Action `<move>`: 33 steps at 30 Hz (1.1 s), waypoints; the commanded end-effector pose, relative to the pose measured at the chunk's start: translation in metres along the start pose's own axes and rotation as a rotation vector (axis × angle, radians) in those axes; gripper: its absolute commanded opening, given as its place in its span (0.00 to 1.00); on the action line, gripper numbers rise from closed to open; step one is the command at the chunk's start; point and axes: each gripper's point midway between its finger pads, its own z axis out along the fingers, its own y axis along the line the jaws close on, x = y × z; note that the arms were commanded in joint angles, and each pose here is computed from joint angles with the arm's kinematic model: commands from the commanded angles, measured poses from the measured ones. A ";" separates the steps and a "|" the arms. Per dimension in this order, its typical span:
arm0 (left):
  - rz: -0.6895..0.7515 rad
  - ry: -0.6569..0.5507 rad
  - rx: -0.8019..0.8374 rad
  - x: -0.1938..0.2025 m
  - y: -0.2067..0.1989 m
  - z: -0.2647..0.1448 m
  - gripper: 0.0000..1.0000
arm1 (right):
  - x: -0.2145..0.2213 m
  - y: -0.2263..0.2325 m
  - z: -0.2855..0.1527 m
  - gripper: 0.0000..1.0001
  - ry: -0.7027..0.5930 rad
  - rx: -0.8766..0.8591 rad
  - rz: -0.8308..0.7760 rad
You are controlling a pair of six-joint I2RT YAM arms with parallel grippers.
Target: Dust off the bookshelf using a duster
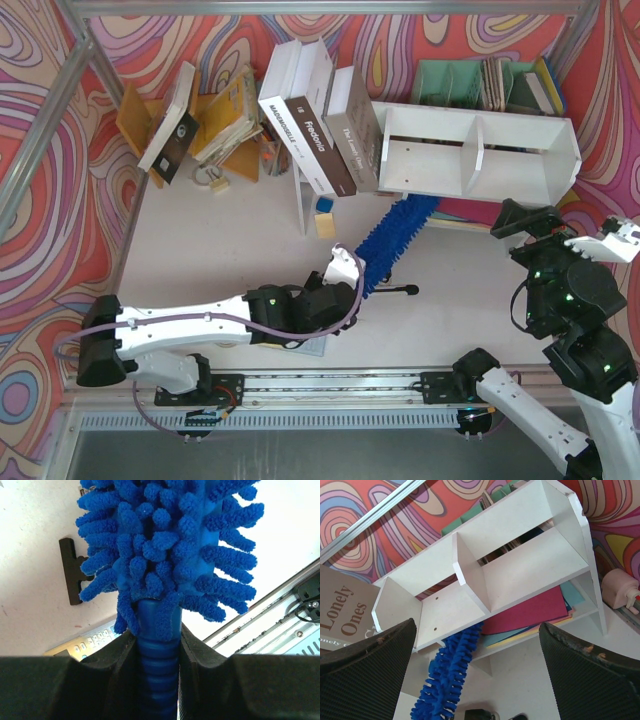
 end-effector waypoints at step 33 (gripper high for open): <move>0.150 -0.033 0.332 -0.067 -0.114 0.047 0.00 | 0.010 -0.008 0.000 0.98 0.011 0.026 -0.010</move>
